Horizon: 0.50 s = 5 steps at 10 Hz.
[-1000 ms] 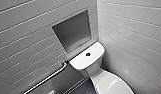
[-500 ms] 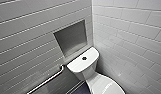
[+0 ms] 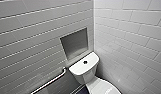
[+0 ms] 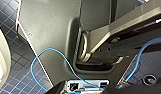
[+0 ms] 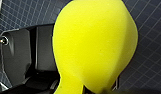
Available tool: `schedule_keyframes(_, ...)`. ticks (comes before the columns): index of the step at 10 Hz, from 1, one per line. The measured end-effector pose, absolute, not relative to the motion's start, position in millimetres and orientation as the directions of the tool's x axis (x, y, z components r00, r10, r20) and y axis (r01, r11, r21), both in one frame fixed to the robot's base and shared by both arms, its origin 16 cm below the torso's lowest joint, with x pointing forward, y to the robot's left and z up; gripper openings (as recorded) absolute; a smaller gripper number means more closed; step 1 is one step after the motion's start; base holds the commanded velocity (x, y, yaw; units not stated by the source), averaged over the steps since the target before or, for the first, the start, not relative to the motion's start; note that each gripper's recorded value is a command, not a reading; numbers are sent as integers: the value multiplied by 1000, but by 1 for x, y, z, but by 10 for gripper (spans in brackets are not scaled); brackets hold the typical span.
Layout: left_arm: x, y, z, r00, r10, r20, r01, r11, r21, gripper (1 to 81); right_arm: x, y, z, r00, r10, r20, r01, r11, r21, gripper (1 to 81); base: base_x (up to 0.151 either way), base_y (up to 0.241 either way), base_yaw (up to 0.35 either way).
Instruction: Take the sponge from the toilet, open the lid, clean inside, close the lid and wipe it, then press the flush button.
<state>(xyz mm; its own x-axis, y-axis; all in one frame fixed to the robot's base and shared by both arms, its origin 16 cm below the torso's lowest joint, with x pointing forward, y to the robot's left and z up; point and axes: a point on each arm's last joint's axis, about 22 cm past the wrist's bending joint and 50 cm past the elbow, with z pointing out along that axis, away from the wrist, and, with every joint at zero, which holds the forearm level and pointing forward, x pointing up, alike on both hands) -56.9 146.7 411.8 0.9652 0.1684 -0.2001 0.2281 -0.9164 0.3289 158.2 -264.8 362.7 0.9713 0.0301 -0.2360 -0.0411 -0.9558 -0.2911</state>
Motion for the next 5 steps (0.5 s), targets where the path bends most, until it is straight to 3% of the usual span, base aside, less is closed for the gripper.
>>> schedule_keyframes(5, -44, 144, 413, 974, 167, -156, 212, -915, 344, 811, 91, -212, 368, 954, 133, -271, 26, -931, -365, 10, 0, 0, 0)
